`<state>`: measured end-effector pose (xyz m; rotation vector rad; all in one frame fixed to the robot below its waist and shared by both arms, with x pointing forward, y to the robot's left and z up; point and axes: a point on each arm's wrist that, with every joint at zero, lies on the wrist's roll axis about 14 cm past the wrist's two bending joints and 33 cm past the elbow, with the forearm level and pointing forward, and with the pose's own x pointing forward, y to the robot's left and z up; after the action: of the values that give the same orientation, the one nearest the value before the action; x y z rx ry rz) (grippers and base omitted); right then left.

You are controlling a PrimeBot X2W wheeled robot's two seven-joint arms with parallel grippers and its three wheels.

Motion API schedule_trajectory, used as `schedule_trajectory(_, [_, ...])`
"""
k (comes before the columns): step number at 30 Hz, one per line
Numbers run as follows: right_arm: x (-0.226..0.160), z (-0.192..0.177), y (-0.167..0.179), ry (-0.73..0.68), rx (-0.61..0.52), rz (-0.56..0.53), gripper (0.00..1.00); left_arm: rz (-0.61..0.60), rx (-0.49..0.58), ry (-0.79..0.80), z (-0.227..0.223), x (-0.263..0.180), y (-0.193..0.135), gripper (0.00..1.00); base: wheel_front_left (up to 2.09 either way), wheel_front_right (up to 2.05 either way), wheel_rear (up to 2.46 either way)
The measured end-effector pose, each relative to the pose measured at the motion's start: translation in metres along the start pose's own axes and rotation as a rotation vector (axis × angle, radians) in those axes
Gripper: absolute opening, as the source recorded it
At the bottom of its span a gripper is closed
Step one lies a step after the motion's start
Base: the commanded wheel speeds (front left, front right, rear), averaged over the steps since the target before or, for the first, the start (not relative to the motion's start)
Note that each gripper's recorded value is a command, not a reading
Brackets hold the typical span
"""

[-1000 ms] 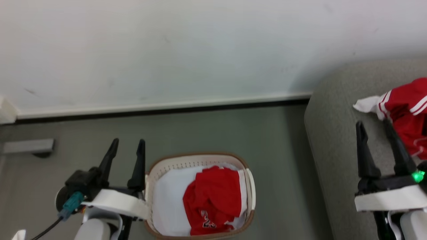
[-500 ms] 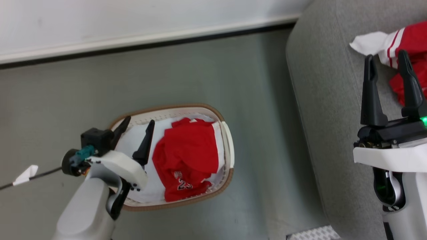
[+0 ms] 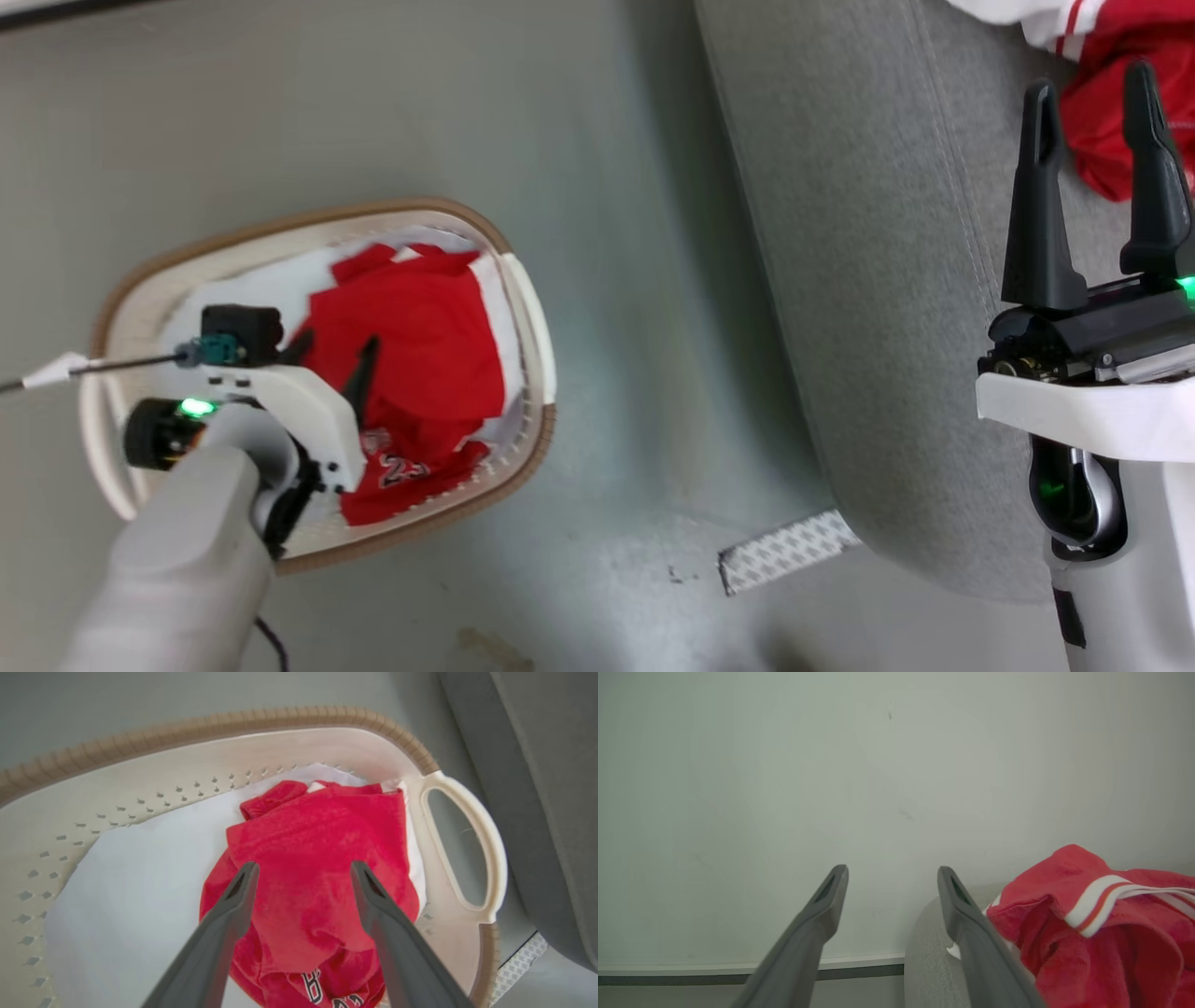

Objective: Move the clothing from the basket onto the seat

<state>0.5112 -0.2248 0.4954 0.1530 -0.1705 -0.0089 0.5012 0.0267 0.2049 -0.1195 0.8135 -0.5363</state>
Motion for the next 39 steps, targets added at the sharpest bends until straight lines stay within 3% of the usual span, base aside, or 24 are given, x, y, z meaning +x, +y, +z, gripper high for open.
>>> schedule_trajectory(14, [-0.009, -0.033, -0.03, 0.085, 0.011, -0.079, 1.0, -0.057, 0.042, 0.369, -0.095, 0.04, -0.003, 1.0, 0.0, 0.0, 0.0])
schedule_trajectory(15, [-0.01, -0.033, -0.031, 0.087, 0.012, -0.08, 1.0, -0.057, 0.039, 0.377, -0.096, 0.041, -0.003, 0.71, 0.0, 0.0, 0.0])
schedule_trajectory(16, [-0.01, -0.033, -0.031, 0.088, 0.012, -0.081, 1.0, -0.058, 0.034, 0.377, -0.095, 0.042, -0.003, 0.07, 0.0, 0.0, 0.0])
schedule_trajectory(17, [-0.01, -0.033, -0.031, 0.088, 0.012, -0.08, 1.0, -0.059, 0.035, 0.374, -0.094, 0.043, -0.004, 0.0, 0.0, 0.0, 0.0])
schedule_trajectory(27, [-0.009, -0.011, -0.026, 0.042, 0.007, -0.07, 1.0, -0.056, 0.028, 0.24, -0.058, 0.028, -0.013, 0.0, 0.0, 0.0, 0.0])
schedule_trajectory(39, [-0.033, 0.041, -0.013, -0.032, -0.006, -0.058, 1.0, -0.113, 0.046, -0.05, 0.021, -0.04, -0.071, 0.0, 0.0, 0.0, 0.0])
